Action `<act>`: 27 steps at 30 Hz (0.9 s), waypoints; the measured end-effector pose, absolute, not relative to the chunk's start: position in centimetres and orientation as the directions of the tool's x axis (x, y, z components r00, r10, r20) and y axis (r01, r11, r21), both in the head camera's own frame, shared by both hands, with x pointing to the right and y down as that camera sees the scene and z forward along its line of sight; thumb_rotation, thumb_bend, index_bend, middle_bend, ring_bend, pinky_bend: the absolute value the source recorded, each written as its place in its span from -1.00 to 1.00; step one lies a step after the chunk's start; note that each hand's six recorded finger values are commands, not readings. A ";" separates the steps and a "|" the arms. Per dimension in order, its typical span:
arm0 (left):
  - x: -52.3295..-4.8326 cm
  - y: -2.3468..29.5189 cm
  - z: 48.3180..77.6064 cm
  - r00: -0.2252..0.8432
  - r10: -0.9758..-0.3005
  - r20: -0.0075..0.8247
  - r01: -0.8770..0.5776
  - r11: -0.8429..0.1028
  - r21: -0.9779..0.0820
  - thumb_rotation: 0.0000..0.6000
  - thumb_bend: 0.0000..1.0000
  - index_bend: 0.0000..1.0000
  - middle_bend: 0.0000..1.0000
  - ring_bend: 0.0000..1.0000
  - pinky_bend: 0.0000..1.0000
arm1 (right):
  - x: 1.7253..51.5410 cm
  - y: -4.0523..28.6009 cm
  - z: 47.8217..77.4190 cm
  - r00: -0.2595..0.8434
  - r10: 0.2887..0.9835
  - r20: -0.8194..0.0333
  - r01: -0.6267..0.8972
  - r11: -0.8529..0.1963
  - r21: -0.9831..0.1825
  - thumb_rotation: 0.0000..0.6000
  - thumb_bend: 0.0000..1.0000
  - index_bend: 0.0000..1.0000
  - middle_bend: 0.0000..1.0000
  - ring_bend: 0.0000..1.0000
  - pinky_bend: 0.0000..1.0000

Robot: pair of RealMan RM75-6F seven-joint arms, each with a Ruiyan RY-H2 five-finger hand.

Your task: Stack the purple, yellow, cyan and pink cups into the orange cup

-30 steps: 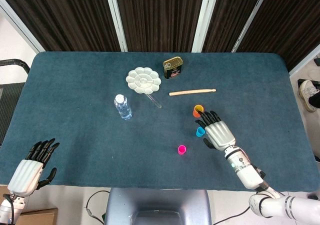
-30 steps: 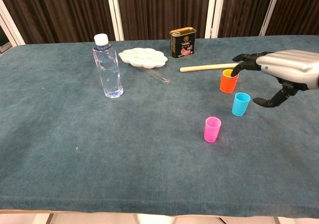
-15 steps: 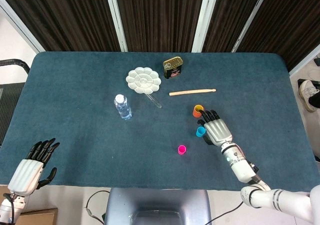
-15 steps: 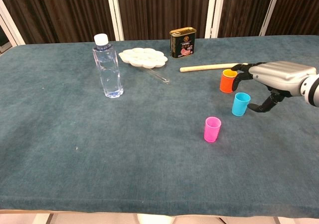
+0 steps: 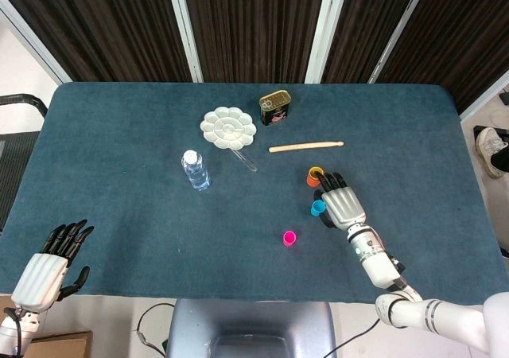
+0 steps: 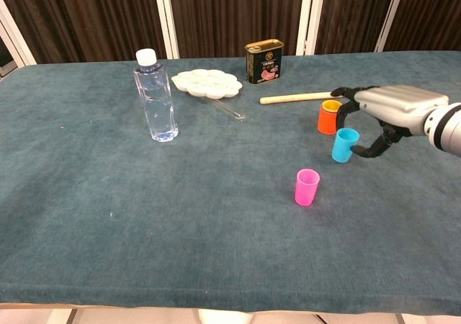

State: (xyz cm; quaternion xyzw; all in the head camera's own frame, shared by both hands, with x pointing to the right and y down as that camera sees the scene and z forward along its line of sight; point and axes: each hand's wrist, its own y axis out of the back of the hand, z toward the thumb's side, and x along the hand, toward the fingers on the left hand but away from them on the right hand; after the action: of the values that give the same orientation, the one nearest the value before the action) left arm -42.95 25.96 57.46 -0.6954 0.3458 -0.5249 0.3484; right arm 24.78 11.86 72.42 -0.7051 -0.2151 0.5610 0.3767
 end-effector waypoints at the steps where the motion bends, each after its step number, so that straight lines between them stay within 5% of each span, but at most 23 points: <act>1: -43.0 26.0 57.4 0.210 -0.847 0.489 -0.115 -0.518 -0.848 1.00 -0.08 -1.00 -1.00 -1.00 -0.85 | 24.7 11.5 72.1 0.277 0.739 -0.614 -0.098 -0.614 -0.783 1.00 -0.01 0.17 -0.93 -1.00 -1.00; 11: -42.9 26.0 57.6 0.209 -0.846 0.490 -0.107 -0.517 -0.849 1.00 -0.08 -1.00 -1.00 -1.00 -0.85 | 24.3 5.3 68.6 0.202 0.875 -0.440 0.044 -0.457 -0.888 1.00 -0.01 0.17 -0.89 -1.00 -1.00; 27: -43.1 25.9 57.6 0.203 -0.847 0.492 -0.109 -0.518 -0.848 1.00 -0.08 -1.00 -1.00 -1.00 -0.85 | 24.0 4.2 72.2 0.131 0.857 -0.499 -0.026 -0.500 -0.866 1.00 -0.01 0.17 -0.89 -1.00 -1.00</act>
State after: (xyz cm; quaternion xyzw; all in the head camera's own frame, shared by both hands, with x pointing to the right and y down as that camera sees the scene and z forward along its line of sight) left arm -43.08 25.86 57.61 -0.6926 0.3450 -0.5287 0.3490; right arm 23.96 4.22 72.19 -0.6469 -0.3209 0.5758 0.3834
